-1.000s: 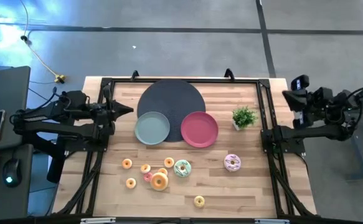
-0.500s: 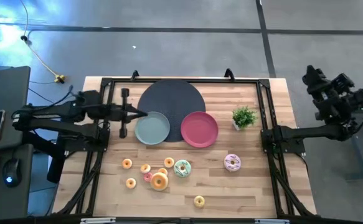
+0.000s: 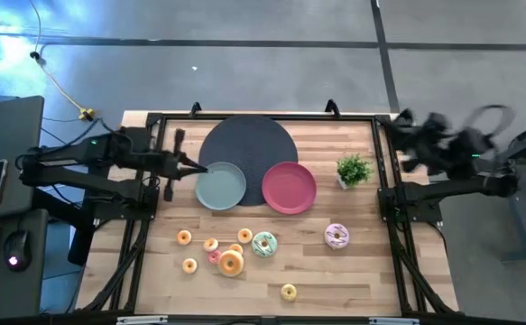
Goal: Pick & Place donuts
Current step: Put the large purple doughnut on the pink plate
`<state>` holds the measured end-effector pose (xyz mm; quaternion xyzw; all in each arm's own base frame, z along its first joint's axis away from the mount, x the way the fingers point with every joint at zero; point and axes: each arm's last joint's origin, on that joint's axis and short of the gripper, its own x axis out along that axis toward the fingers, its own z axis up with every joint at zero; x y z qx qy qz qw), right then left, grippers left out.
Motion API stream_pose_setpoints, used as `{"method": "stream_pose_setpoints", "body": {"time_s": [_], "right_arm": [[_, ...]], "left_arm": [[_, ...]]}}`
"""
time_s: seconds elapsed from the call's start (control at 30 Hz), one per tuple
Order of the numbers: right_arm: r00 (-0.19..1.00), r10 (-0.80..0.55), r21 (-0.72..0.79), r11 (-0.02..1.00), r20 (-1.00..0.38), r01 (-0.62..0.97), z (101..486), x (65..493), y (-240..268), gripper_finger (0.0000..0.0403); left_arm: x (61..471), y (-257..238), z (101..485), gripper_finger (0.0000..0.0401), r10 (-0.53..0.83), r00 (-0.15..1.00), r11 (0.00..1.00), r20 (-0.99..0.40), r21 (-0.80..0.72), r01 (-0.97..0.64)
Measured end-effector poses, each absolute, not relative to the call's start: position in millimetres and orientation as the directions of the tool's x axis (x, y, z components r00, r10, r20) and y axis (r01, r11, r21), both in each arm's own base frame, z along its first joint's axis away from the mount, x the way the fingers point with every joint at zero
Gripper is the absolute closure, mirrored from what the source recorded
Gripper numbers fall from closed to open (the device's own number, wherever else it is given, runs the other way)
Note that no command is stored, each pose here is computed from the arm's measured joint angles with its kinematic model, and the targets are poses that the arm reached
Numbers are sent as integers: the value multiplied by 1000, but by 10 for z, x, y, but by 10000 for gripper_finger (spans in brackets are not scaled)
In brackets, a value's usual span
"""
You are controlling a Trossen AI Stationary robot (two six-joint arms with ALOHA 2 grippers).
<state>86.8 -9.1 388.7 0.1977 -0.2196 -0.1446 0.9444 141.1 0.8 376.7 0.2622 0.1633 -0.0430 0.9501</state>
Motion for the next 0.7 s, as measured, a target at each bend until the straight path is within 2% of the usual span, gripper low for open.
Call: {"method": "stream_pose_setpoints", "body": {"time_s": [0.17,0.27,0.37,0.43,0.53,0.63,0.7], "right_arm": [[937,-350,596,751,-7,285,3716,1117,-83,334],[952,-257,683,666,-167,299,3638,1217,-54,280],[936,-97,739,587,-340,329,3529,1296,-5,236],[896,21,774,513,-444,372,3441,1330,47,222],[785,163,762,421,-598,493,3273,1386,162,220],[610,252,656,391,-751,646,3058,1428,306,232],[536,280,604,405,-797,687,2983,1468,422,241]], "left_arm": [[1316,10,3788,401,11,918,832,-395,513,211],[1319,4,3784,401,-10,917,807,-399,538,243],[1328,3,3785,401,-12,917,771,-398,580,262],[1337,3,3775,401,-13,913,747,-407,603,279],[1320,3,3746,401,-13,899,723,-437,618,310],[1305,3,3717,401,-13,884,707,-468,621,339],[1306,3,3713,401,-13,882,693,-471,632,347]]}}
